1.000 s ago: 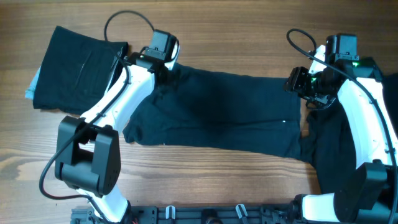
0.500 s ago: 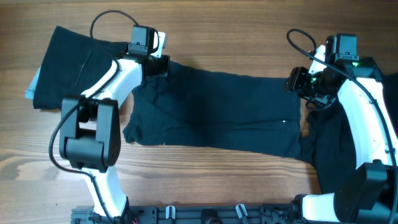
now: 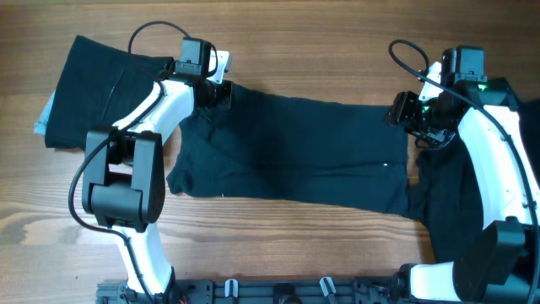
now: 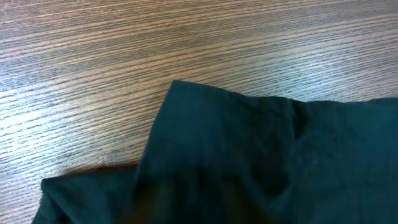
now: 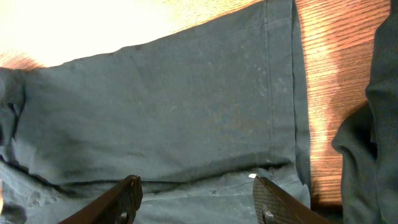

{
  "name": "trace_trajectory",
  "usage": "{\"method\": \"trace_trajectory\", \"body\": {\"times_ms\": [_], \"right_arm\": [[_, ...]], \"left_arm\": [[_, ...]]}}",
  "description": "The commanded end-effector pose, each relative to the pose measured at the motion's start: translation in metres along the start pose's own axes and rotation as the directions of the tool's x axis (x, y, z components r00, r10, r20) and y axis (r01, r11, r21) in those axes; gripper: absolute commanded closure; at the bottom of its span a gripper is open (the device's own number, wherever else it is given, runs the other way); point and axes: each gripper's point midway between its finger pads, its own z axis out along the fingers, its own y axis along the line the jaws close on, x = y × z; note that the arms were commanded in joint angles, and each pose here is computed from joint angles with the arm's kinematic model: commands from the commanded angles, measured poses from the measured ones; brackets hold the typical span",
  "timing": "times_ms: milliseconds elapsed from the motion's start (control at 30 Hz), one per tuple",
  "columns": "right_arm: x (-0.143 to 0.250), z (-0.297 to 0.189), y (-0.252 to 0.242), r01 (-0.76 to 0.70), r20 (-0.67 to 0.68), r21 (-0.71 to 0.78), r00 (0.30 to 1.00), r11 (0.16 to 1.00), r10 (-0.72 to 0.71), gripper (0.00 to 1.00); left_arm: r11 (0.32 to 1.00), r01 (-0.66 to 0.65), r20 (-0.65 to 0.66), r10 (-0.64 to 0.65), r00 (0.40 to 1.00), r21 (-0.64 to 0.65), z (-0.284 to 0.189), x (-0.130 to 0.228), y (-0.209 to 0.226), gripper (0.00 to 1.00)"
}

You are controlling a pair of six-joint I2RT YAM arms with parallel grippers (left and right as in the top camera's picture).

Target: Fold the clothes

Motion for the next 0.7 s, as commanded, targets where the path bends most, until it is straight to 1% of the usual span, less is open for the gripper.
{"method": "trace_trajectory", "body": {"times_ms": [0,100,233,333,400,567,667], "right_arm": [[0.0,-0.005,0.004,0.023,0.005,-0.017,1.0,1.0,-0.023,0.37],[0.0,-0.005,0.004,0.023,0.005,-0.017,1.0,1.0,-0.022,0.37],[-0.001,-0.005,0.004,0.022,0.006,-0.017,1.0,1.0,-0.022,0.37],[-0.001,-0.005,0.004,0.023,0.009,-0.018,1.0,1.0,-0.023,0.37],[-0.002,-0.005,0.004,0.024,0.013,-0.019,1.0,1.0,-0.023,0.37],[-0.002,-0.005,0.004,0.022,0.012,-0.019,1.0,1.0,-0.022,0.37],[-0.002,-0.005,0.004,0.022,0.012,-0.019,1.0,1.0,-0.022,0.37]], "left_arm": [[0.997,0.001,0.007,0.0,1.0,-0.075,0.002,-0.003,0.015,0.6],[1.0,-0.005,0.032,0.006,0.999,-0.031,-0.006,-0.012,0.005,0.63],[0.998,0.041,0.083,-0.037,0.996,-0.042,-0.026,-0.026,0.004,0.61],[0.99,0.084,0.085,-0.075,0.994,-0.109,-0.028,-0.025,0.018,0.58],[0.986,0.099,0.074,-0.089,0.993,-0.137,-0.026,-0.021,0.029,0.58],[0.978,0.14,0.073,-0.13,0.989,-0.151,-0.025,-0.018,0.047,0.55],[0.982,0.159,0.048,-0.155,0.987,-0.101,-0.019,-0.013,0.042,0.55]]}}
